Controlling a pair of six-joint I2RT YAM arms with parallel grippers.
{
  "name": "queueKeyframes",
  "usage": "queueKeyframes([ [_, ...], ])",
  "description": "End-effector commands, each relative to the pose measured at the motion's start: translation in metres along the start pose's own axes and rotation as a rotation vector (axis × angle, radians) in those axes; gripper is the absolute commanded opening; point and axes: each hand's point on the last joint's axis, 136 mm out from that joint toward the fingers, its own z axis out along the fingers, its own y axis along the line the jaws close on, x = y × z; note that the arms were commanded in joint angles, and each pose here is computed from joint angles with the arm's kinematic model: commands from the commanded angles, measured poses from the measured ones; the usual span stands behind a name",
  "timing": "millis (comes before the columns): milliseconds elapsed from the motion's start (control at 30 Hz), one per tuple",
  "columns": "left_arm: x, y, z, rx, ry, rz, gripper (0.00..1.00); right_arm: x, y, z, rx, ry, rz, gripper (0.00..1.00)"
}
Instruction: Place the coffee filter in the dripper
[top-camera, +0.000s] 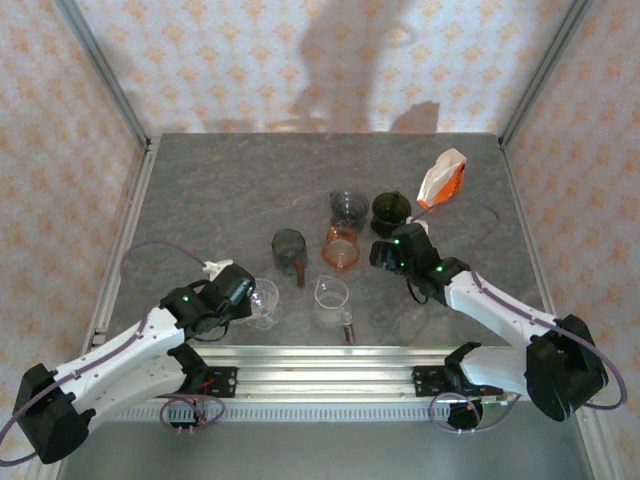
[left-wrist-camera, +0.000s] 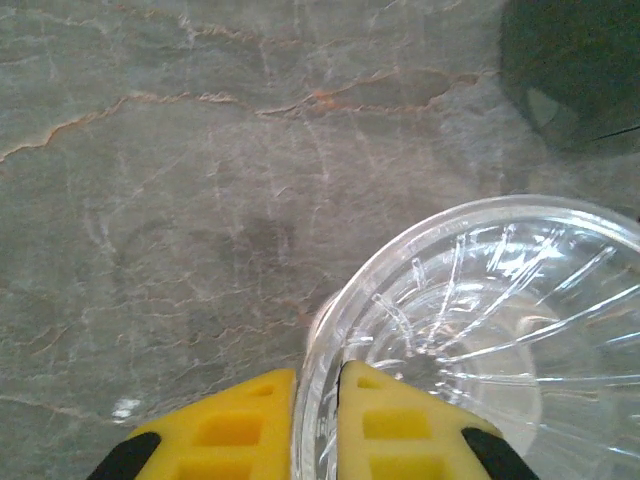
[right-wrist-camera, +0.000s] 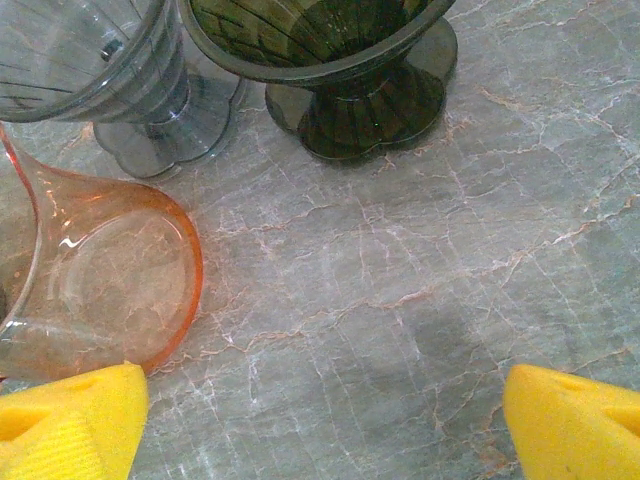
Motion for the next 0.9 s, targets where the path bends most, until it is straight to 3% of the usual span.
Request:
queueKeyframes([
  [0,0.003,0.004,0.0,-0.017,0.005,0.003,0.08,-0.002,-0.004,-0.001,0.037,-0.007,-0.011,0.92],
  [133,0.003,0.002,0.0,-0.007,0.005,-0.003,0.0,-0.001,-0.005,0.0,0.039,-0.004,-0.007,0.92],
  [533,-0.006,-0.014,-0.016,0.107,-0.024,-0.043,0.0,0.0,-0.007,0.002,0.054,0.005,0.003,0.92],
  [867,-0.033,-0.039,-0.064,0.26,-0.089,-0.053,0.0,-0.002,-0.008,-0.001,0.063,-0.009,0.01,0.92],
])
